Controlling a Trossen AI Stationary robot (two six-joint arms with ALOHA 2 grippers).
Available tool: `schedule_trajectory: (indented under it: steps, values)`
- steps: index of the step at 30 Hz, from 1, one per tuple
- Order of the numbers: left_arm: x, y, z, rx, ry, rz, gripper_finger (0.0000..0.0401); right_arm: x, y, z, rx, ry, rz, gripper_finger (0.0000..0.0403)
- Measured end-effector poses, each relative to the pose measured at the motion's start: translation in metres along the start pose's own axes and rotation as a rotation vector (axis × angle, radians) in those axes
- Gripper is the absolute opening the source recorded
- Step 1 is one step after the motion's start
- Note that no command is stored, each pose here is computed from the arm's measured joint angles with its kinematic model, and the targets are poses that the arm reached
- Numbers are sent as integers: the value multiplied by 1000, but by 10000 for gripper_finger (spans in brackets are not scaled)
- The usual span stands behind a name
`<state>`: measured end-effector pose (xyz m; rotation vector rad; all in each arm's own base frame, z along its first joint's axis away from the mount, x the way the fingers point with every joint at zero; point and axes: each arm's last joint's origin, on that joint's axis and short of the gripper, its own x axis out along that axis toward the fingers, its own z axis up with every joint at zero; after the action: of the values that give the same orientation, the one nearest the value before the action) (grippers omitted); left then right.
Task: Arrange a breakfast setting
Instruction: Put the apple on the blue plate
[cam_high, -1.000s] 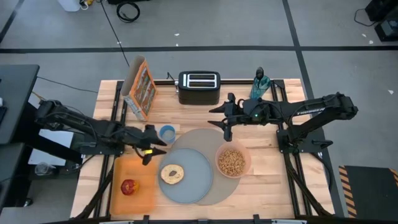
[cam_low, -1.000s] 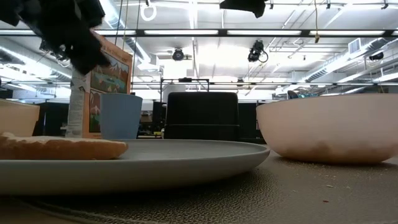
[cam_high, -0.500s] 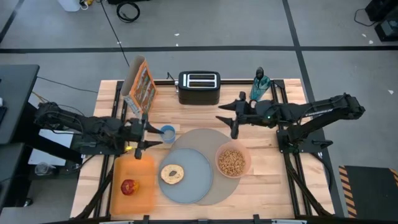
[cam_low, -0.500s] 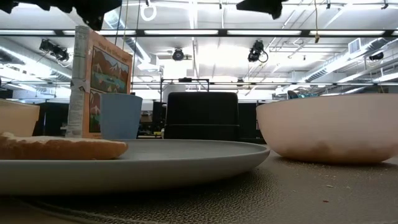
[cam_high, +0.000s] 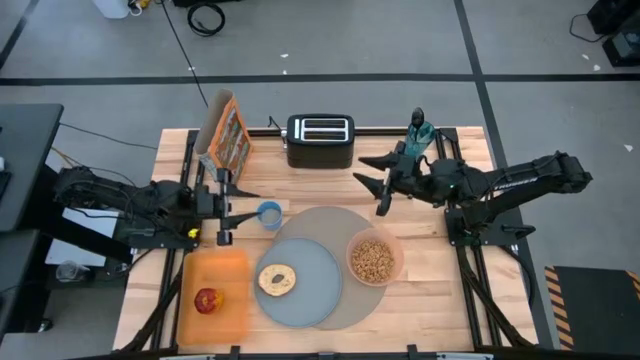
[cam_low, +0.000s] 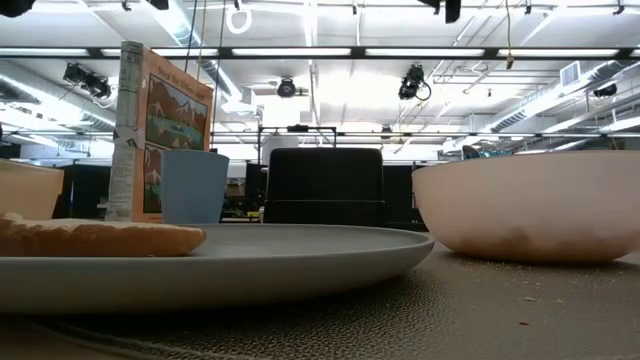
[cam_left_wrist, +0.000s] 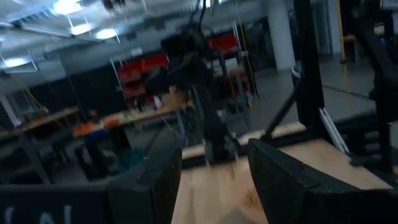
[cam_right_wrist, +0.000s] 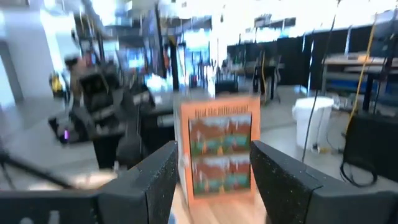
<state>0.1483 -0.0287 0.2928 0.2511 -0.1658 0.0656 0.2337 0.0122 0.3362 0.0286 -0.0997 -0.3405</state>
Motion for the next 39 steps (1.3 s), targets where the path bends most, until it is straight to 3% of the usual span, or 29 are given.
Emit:
schedule_trajectory:
  steps: [8,20,39]
  values:
    - [0,1,3,-32,-32,9,192,10,-5,7,101,-125,-33,208]
    - [0,-1,-4,-126,38,-10,192,20,-13,-1,158,-121,-192,208]
    - [0,-1,-3,-129,34,-9,192,45,-15,-22,205,-138,-262,208]
